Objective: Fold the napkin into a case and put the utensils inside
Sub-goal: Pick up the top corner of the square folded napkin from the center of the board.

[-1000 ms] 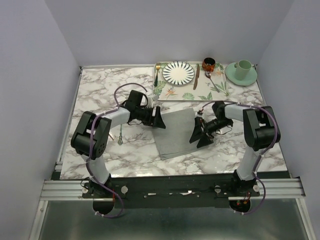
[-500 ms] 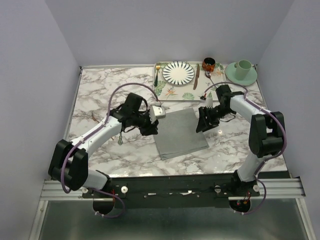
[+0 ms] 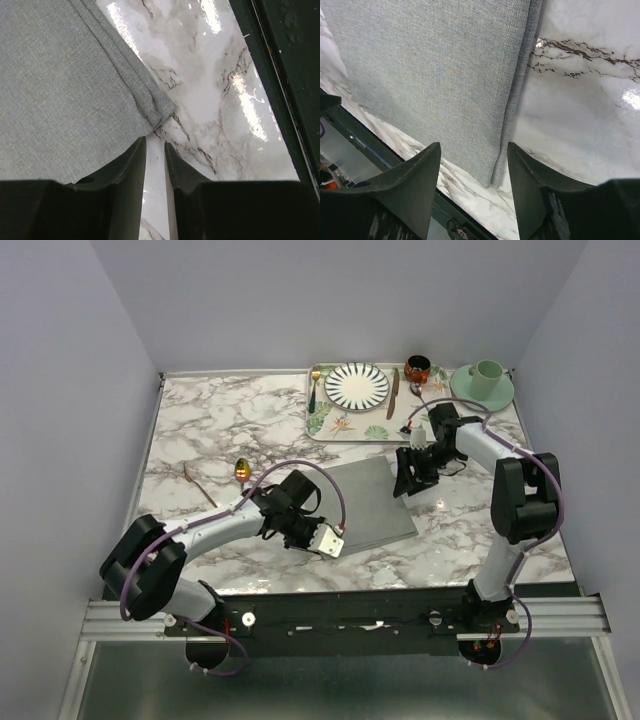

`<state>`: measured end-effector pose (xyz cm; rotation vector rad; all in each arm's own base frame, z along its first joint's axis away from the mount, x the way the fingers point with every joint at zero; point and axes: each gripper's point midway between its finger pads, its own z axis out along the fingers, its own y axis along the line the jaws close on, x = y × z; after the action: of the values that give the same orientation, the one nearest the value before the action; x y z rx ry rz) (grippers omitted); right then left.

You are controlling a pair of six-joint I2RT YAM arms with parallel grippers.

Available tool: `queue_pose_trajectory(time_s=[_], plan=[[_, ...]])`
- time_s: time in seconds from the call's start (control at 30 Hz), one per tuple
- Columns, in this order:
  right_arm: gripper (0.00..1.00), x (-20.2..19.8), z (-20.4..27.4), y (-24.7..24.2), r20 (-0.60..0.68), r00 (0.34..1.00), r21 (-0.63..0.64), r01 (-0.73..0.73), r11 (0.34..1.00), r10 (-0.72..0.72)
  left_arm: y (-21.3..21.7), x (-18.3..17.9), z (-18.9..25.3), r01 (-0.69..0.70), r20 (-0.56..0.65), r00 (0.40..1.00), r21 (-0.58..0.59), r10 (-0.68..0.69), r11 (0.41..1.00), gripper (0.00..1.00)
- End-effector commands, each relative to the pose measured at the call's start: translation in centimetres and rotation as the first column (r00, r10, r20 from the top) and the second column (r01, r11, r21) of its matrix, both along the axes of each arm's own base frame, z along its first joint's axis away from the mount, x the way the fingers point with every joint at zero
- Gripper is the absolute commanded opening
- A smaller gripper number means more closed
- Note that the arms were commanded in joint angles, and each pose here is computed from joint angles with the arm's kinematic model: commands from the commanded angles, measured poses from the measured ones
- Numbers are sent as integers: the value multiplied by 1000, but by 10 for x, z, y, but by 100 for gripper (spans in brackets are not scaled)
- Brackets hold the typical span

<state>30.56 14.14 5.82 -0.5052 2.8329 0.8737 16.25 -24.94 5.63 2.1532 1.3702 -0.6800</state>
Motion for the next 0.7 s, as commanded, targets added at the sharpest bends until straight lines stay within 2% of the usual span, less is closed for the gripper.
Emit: queue_pose_trajectory(time_s=[0.0, 0.3, 0.43, 0.5, 0.67], plan=[[64, 8, -2, 0, 6, 1000, -4, 6, 1000, -6, -9, 8, -12, 83, 77, 993, 14, -84, 996, 35], [65, 9, -3, 2, 1, 1000, 8, 5, 1000, -5, -22, 23, -22, 103, 115, 987, 56, -108, 993, 37], [65, 9, -3, 1, 5, 1000, 2, 2, 1000, -2, -21, 17, -25, 132, 114, 984, 77, -140, 988, 29], [65, 9, -3, 1, 10, 1000, -1, -3, 1000, 3, -21, 11, -27, 155, 113, 980, 87, -164, 984, 22], [65, 12, -5, -1, 12, 1000, -12, -4, 1000, 4, -26, -18, -28, 210, 68, 974, 112, -218, 971, 12]])
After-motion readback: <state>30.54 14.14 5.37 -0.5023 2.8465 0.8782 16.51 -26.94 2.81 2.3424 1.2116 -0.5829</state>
